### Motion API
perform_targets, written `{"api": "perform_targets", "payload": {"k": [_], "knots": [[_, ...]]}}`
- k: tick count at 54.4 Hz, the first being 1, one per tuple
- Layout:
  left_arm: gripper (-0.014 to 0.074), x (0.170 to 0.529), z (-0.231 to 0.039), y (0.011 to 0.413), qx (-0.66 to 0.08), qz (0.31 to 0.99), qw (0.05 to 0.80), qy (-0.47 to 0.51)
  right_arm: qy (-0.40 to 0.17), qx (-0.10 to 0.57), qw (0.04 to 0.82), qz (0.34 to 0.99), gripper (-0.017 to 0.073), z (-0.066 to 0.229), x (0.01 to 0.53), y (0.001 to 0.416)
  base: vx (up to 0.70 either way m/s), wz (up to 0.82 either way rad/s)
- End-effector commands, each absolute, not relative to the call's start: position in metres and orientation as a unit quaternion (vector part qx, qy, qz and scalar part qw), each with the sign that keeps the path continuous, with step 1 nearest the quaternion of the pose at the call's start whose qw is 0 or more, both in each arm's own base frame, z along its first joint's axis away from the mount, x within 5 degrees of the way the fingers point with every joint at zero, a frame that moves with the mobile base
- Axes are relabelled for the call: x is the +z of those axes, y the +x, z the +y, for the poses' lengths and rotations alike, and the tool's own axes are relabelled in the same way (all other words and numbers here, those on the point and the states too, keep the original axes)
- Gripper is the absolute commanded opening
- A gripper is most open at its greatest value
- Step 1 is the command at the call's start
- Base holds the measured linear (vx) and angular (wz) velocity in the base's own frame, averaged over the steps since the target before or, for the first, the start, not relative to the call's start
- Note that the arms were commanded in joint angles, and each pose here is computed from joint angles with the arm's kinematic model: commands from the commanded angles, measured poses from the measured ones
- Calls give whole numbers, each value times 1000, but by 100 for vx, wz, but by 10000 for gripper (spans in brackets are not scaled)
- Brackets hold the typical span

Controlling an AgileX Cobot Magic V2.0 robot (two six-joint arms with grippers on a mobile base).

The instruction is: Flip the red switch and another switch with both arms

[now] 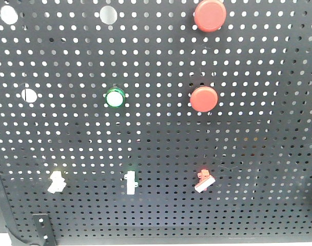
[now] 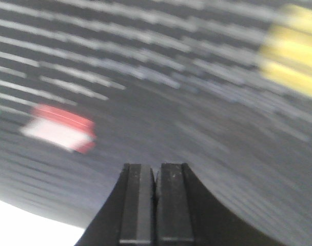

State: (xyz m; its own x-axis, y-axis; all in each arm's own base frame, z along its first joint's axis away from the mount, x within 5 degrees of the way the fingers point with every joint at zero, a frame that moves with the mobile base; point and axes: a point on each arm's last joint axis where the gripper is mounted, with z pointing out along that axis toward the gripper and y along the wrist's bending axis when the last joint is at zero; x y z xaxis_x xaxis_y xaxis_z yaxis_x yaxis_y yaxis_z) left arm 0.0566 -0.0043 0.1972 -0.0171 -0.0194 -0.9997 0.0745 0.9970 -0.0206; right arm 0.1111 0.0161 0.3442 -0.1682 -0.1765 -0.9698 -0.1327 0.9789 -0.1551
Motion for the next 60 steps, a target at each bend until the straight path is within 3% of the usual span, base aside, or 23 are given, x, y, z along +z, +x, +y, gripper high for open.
{"api": "perform_targets", "payload": {"k": [1, 7, 24, 32, 39, 60], "knots": [[3, 198, -4, 57, -40, 689, 724, 11, -66, -69, 643, 760, -6, -1, 353, 93, 0, 0], [3, 198, -4, 57, -40, 689, 724, 11, -51, -98, 656, 746, -6, -8, 337, 76, 0, 0], [3, 198, -4, 57, -40, 689, 724, 11, 37, -20, 694, 719, -6, -5, 232, 57, 0, 0], [3, 198, -4, 57, -40, 689, 724, 11, 26, 20, 693, 720, -6, -1, 193, 56, 0, 0], [3, 198, -4, 57, -40, 689, 723, 11, -1, 24, 671, 741, -6, 2, 187, 56, 0, 0], [3, 198, -4, 57, -40, 689, 724, 11, -4, 8, 671, 742, -6, 0, 186, 56, 0, 0]]}}
